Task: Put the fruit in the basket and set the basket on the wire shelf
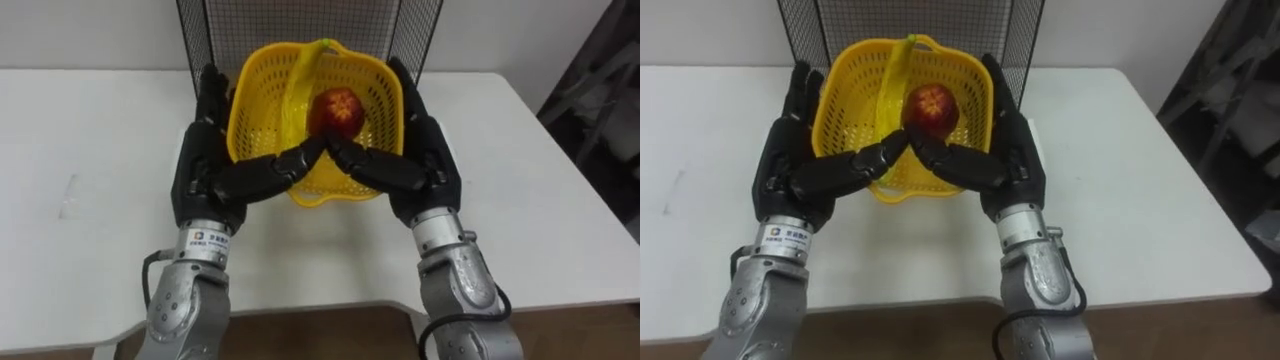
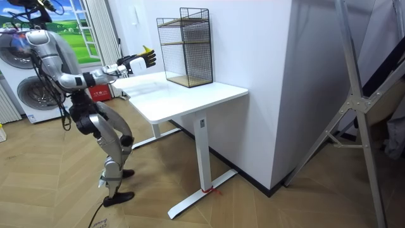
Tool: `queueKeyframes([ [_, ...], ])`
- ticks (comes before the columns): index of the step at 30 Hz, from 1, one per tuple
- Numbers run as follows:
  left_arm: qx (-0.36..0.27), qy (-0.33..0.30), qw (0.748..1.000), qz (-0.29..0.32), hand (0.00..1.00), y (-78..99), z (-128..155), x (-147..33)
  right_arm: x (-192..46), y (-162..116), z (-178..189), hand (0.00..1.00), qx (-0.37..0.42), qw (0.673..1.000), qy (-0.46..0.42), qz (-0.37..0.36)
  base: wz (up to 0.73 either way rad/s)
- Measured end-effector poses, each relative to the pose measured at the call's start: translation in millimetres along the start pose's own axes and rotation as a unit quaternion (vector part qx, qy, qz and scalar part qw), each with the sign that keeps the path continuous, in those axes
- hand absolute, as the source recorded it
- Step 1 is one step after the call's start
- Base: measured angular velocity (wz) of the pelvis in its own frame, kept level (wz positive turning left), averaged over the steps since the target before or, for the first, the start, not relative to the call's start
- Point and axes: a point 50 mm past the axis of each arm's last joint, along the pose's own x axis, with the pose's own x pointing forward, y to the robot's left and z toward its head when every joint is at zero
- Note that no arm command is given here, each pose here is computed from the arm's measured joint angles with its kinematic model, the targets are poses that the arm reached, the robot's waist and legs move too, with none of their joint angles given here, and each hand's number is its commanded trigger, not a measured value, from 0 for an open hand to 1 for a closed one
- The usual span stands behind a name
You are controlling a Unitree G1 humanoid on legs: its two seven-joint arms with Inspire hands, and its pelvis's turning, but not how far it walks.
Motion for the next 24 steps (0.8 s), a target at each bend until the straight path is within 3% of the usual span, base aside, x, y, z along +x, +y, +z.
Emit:
queueKeyframes([
  [24,-0.007,-0.01,1.0,-0.018,0.0,-7.3,2.5,0.3,2.1,-1.8,10.0,0.0,-0.009,1.0,-0.019,0.007,0.07],
])
